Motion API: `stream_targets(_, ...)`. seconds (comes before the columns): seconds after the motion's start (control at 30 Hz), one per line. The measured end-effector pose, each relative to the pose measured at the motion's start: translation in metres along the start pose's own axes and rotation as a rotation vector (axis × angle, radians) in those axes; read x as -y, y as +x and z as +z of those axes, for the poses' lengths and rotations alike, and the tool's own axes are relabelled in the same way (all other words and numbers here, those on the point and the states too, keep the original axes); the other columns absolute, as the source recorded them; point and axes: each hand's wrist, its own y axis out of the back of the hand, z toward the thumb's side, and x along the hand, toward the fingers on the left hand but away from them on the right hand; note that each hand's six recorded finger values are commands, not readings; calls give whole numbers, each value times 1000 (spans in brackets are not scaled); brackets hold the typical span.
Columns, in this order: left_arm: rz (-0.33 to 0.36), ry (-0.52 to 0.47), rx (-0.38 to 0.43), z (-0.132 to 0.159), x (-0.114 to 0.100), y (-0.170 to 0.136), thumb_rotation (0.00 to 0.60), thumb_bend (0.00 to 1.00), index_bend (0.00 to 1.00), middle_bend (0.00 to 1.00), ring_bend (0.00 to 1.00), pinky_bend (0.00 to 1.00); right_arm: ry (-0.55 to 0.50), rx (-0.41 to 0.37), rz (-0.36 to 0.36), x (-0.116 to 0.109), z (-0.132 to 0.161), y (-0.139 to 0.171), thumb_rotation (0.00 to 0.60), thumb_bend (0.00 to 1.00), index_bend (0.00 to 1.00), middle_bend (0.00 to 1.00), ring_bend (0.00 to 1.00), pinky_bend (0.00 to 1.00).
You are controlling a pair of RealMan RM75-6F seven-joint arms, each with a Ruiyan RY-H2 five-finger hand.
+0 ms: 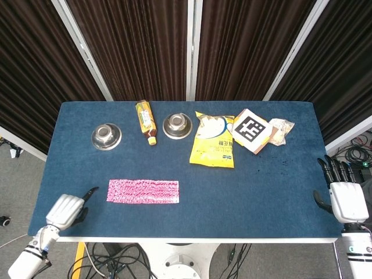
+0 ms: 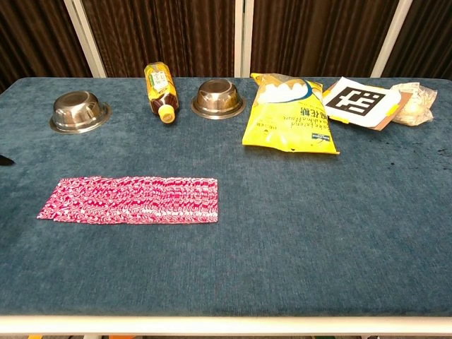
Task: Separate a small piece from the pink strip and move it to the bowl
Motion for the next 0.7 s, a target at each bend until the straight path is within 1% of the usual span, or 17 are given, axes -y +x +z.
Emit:
stream_targets(0.13,-76,23,12,9,19,11,600,588,106,939,917,1000,4,1,1,-1,0,-1,600,297,0,0,0,0)
stream_targets(0.23,-130,28,8,10,32,18,600,588,106,937,915,1000,7,5,0,-2,-1,-3,600,297,0,0,0,0)
stream_targets(0.27,-138,30,6,10,34,20,600,588,106,937,915,1000,7,7,0,-2,-1,-3,600,297,0,0,0,0)
stream_targets(0.4,-138,31,1,11,39,28,600,589,106,937,916,1000,9,23,10,0,-5,-6,600,297,0,0,0,0)
stream_targets(0.53,-117,28,5,14,37,33,600,589,106,937,916,1000,9,31,20,3,-5,-9,600,297,0,0,0,0)
stream_targets(0.7,-115,26,7,15,38,36,600,589,106,938,915,1000,11,33,19,3,-6,-9,600,298,0,0,0,0)
